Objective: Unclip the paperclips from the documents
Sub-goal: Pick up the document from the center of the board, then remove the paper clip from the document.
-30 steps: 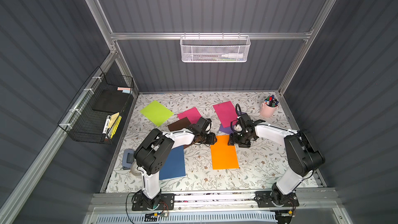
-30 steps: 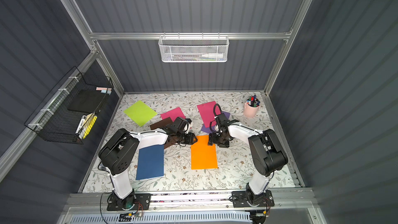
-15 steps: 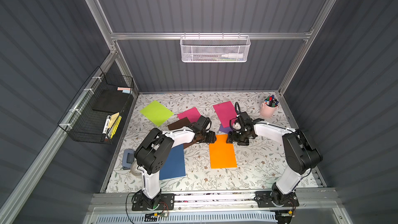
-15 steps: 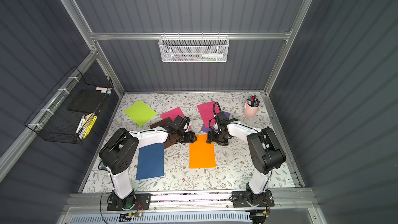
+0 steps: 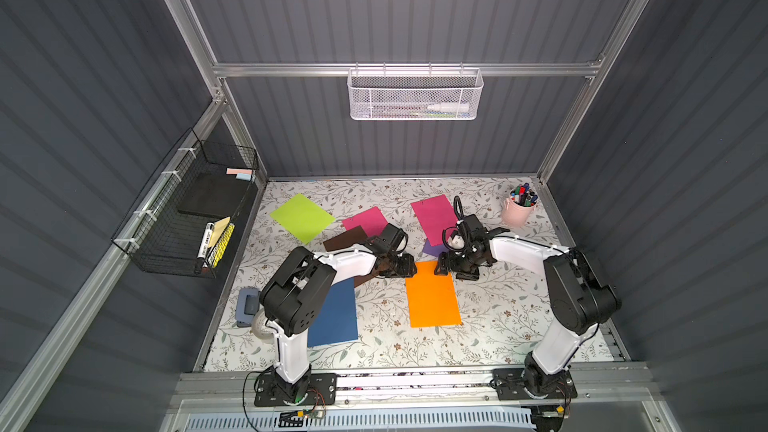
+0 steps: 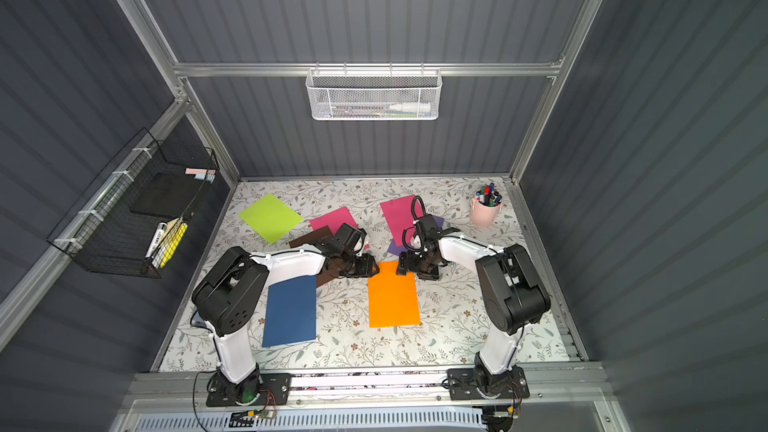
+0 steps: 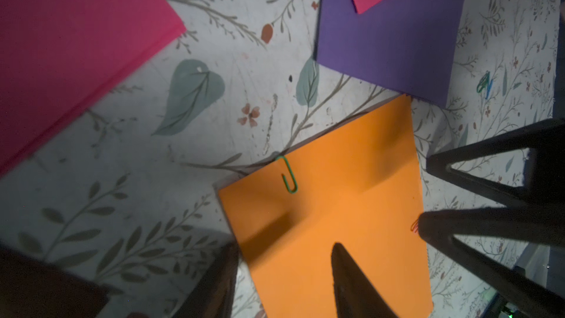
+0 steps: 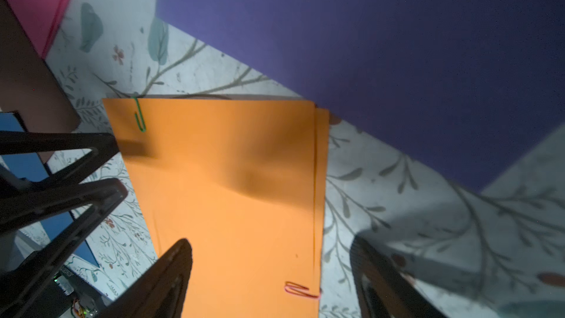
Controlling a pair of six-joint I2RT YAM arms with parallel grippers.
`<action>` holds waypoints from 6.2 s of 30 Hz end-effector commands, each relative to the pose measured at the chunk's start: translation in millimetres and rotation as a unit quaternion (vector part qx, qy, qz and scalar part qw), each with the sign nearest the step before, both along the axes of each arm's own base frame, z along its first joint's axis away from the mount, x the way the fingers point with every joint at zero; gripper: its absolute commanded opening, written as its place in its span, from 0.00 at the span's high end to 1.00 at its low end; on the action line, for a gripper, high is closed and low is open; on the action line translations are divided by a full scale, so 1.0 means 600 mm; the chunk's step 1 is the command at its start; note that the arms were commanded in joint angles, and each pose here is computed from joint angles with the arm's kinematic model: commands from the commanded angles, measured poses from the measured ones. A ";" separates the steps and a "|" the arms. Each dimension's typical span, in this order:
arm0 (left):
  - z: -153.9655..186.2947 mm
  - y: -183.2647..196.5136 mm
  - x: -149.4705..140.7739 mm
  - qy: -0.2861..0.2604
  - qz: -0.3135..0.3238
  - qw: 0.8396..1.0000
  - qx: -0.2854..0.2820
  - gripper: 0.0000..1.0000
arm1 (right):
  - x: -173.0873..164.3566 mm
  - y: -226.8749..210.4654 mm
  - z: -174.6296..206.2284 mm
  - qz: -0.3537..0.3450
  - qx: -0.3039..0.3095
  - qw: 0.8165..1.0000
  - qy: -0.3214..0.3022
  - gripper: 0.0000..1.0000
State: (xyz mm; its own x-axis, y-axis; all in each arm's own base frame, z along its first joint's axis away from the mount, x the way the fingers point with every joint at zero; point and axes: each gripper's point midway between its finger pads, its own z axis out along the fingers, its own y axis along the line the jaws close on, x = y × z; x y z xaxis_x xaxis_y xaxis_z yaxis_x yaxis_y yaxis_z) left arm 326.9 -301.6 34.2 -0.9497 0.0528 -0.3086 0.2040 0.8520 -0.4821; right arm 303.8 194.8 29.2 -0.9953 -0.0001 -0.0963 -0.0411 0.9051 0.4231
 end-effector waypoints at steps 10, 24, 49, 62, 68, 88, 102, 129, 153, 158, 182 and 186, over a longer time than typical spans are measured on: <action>-0.071 0.021 -0.034 0.037 -0.020 0.998 0.037 0.57 | -0.031 0.030 -0.040 0.016 0.039 0.997 0.058 0.12; -0.085 0.024 -0.043 0.040 -0.026 0.998 0.036 0.59 | -0.024 0.083 -0.017 0.045 0.114 0.991 0.048 0.27; 0.255 -0.009 0.025 -0.169 -0.079 0.964 -0.187 0.09 | -0.024 0.064 0.169 0.083 0.204 0.973 -0.068 0.75; 0.301 -0.028 -0.017 -0.192 -0.175 0.916 -0.306 0.19 | -0.039 0.086 0.304 0.119 0.307 0.933 -0.145 0.72; 0.344 -0.032 -0.050 -0.198 -0.206 0.884 -0.370 0.29 | -0.034 0.098 0.308 0.124 0.331 0.925 -0.140 0.71; 0.353 -0.035 -0.042 -0.195 -0.196 0.884 -0.376 0.93 | -0.045 0.099 0.283 0.138 0.322 0.927 -0.138 0.67; 0.327 -0.028 -0.045 -0.228 -0.259 0.895 -0.284 1.00 | -0.049 -0.018 0.318 0.196 0.095 0.932 -0.289 0.18; 0.372 -0.032 -0.123 -0.260 -0.375 0.843 -0.287 1.00 | -0.065 0.098 0.422 0.368 0.363 0.781 -0.351 0.58; 0.367 -0.032 -0.135 -0.249 -0.386 0.836 -0.301 1.00 | -0.082 0.105 0.396 0.380 0.364 0.783 -0.331 0.94; 0.348 -0.031 -0.134 -0.237 -0.386 0.841 -0.294 1.00 | -0.086 0.102 0.399 0.381 0.368 0.781 -0.330 0.94; 0.297 -0.030 -0.113 -0.213 -0.363 0.870 -0.259 1.00 | -0.068 0.081 0.409 0.364 0.352 0.789 -0.349 0.95; 0.292 -0.030 -0.111 -0.211 -0.361 0.872 -0.256 1.00 | -0.068 0.080 0.412 0.364 0.353 0.787 -0.351 0.94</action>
